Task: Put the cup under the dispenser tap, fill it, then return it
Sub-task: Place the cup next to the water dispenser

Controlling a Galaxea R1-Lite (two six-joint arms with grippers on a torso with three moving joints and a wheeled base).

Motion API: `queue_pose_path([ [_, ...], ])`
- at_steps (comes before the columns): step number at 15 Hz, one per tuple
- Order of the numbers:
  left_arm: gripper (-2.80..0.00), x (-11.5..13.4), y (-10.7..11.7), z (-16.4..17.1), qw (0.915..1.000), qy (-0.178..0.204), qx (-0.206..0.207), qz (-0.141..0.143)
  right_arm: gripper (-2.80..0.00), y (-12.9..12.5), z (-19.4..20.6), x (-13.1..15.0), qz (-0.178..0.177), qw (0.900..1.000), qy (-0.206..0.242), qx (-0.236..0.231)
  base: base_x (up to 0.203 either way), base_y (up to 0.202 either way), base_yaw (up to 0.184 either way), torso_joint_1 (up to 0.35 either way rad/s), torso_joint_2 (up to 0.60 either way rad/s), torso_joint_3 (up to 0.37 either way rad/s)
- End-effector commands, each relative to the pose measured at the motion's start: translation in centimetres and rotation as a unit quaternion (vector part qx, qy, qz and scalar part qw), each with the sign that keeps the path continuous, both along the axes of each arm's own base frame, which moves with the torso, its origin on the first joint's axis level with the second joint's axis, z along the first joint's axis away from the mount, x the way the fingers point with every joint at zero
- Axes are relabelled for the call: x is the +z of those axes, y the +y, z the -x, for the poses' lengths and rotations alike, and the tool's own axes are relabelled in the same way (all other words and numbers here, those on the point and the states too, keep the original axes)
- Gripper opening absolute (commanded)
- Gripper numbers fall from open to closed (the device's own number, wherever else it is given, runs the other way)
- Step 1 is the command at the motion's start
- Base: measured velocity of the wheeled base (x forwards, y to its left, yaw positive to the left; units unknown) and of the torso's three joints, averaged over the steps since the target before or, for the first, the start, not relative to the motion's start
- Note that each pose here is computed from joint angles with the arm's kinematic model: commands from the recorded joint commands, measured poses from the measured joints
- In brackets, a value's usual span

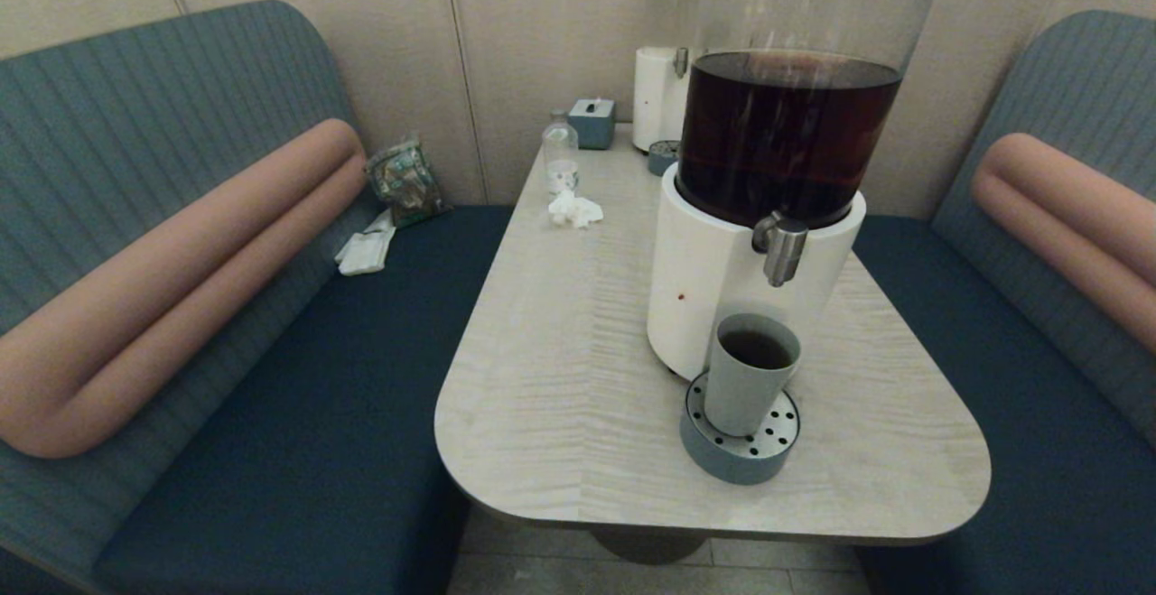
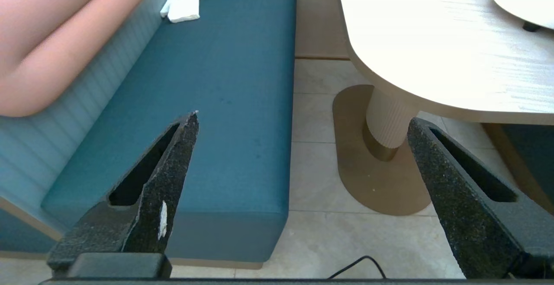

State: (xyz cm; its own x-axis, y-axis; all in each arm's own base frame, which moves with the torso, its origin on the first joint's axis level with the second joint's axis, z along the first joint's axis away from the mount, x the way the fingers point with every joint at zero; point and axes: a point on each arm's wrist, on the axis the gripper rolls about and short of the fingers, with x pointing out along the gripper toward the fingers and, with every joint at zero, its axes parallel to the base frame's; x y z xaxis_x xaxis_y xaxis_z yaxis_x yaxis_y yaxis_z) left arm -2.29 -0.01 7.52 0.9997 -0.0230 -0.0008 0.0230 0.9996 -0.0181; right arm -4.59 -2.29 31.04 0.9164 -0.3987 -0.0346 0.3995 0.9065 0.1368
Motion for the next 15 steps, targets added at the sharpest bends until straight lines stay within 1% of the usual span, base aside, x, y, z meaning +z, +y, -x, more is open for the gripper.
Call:
queue_pose_path([
  [1,0.0,0.0,0.0,0.0,1.0,0.001,0.0,0.0,-2.8,-0.2,4.0,-3.9,-0.001,0.998,-0.05,-0.035,0.0,0.0,0.0,0.0,0.0,0.0],
  [2,0.0,0.0,0.0,0.0,1.0,0.001,0.001,-0.001,-2.8,0.0,4.3,-5.2,0.001,0.997,-0.054,-0.047,0.0,0.0,0.0,0.0,0.0,0.0],
  [3,0.0,0.0,0.0,0.0,1.0,0.001,0.0,0.0,-2.8,0.1,4.0,-6.0,-0.006,0.996,-0.052,-0.066,0.0,0.0,0.0,0.0,0.0,0.0],
  [4,0.0,0.0,0.0,0.0,1.0,0.001,0.001,0.0,-2.8,0.1,3.6,-6.5,-0.028,0.993,-0.06,-0.099,0.0,0.0,0.0,0.0,0.0,0.0],
  [5,0.0,0.0,0.0,0.0,1.0,0.001,0.002,0.0,-2.8,0.1,3.5,-6.5,-0.043,0.991,-0.074,-0.107,0.0,0.0,0.0,0.0,0.0,0.0],
  [6,0.0,0.0,0.0,0.0,1.0,0.001,0.002,0.0,-2.8,0.1,3.5,-6.6,-0.044,0.99,-0.076,-0.112,0.0,0.0,0.0,0.0,0.0,0.0],
  [8,0.0,0.0,0.0,0.0,1.0,0.001,0.001,0.0,-2.8,0.0,3.5,-6.4,-0.043,0.986,-0.086,-0.137,0.0,0.0,0.0,0.0,0.0,0.0],
  [10,0.0,0.0,0.0,0.0,1.0,0.001,0.0,0.0,-2.8,0.8,3.6,-6.5,-0.028,0.98,-0.097,-0.173,0.0,0.0,0.0,0.0,0.0,0.0],
  [11,0.0,0.0,0.0,0.0,1.0,0.001,0.0,0.0,-2.8,1.2,3.2,-6.8,-0.018,0.978,-0.102,-0.181,0.0,0.0,0.0,0.0,0.0,0.0],
  [13,0.0,0.0,0.0,0.0,1.0,0.001,0.002,0.0,-2.8,1.1,3.0,-8.2,-0.008,0.98,-0.119,-0.158,0.0,0.0,0.0,0.0,0.0,0.0],
  [14,0.0,0.0,0.0,0.0,1.0,0.001,0.001,0.0,-2.8,1.1,3.2,-9.2,0.0,0.984,-0.133,-0.119,0.0,0.0,0.0,0.0,0.0,0.0],
  [15,0.0,0.0,0.0,0.0,1.0,0.001,0.001,-0.001,-2.8,1.3,3.2,-9.8,0.013,0.987,-0.153,-0.056,0.0,0.0,0.0,0.0,0.0,0.0],
])
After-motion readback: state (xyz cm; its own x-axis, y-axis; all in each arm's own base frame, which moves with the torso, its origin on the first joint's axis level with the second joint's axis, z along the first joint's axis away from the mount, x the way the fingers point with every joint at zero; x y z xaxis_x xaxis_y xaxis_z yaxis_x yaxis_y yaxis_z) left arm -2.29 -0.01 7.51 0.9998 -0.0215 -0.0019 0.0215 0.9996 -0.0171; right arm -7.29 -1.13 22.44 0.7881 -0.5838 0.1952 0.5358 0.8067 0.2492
